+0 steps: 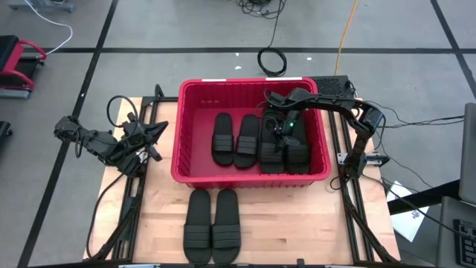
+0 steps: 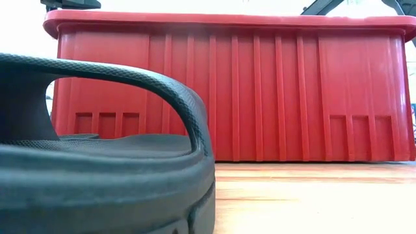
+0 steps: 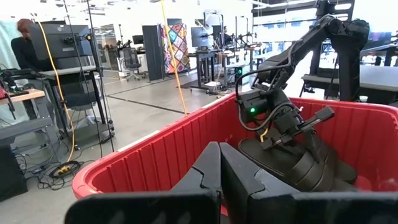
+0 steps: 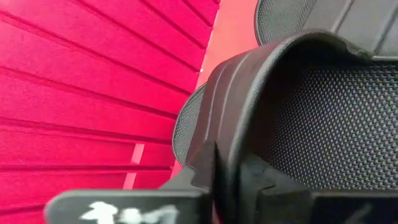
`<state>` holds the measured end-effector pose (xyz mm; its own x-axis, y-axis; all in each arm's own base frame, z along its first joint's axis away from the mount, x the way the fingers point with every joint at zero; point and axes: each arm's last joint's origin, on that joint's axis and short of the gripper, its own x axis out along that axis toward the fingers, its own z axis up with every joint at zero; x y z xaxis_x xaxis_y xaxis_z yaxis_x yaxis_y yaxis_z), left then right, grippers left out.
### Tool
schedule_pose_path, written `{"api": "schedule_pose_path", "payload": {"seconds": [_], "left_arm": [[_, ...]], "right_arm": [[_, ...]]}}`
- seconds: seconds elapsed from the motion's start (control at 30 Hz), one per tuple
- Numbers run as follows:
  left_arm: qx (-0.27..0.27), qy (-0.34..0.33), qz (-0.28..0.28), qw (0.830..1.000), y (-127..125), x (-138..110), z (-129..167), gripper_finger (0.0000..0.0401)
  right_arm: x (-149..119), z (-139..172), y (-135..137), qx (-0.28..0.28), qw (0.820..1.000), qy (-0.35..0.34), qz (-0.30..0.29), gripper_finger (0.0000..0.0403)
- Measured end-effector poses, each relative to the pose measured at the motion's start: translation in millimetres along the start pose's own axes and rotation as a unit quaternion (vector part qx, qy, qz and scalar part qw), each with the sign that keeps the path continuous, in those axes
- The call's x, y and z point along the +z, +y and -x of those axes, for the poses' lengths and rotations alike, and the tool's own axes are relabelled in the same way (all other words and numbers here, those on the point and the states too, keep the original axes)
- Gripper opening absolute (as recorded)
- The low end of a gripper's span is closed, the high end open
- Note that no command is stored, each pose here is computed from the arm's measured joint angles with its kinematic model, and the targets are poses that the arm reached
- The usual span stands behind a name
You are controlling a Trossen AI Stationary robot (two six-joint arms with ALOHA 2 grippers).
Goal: Pick and place slides into bin
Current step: Put the black slides into the red bin
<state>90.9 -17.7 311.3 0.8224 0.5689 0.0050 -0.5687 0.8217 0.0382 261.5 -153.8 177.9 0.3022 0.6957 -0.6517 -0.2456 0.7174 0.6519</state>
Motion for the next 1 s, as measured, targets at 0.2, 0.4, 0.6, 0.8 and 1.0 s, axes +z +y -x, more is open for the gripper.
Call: {"api": "schedule_pose_path", "payload": {"seconds": [0.2, 0.4, 0.6, 0.8, 1.0], "left_arm": [[0.0, 0.0, 0.0, 1.0, 0.0, 0.0, 0.0, 0.0001], [0.0, 0.004, -0.007, 1.0, -0.1, -1.3, 0.0, 0.0001], [0.0, 0.005, -0.009, 1.0, -0.1, -1.7, 0.0, 0.0001], [0.0, 0.005, -0.009, 1.0, -0.1, -1.7, 0.0, 0.0001], [0.0, 0.005, -0.005, 1.0, 0.0, -1.7, 0.0, 0.0001]], "right_arm": [[-0.7, 1.3, 1.6, -0.022, 0.999, 0.02, -0.019, 0.0092], [0.6, 14.4, 18.4, -0.064, 0.998, 0.018, -0.008, 0.0152], [4.1, 27.5, 32.7, -0.107, 0.994, -0.002, 0.011, 0.0168], [4.7, 27.4, 33.9, -0.101, 0.995, -0.007, 0.014, 0.0159], [7.8, 27.9, 33.8, -0.086, 0.996, -0.035, -0.016, 0.0159]]}}
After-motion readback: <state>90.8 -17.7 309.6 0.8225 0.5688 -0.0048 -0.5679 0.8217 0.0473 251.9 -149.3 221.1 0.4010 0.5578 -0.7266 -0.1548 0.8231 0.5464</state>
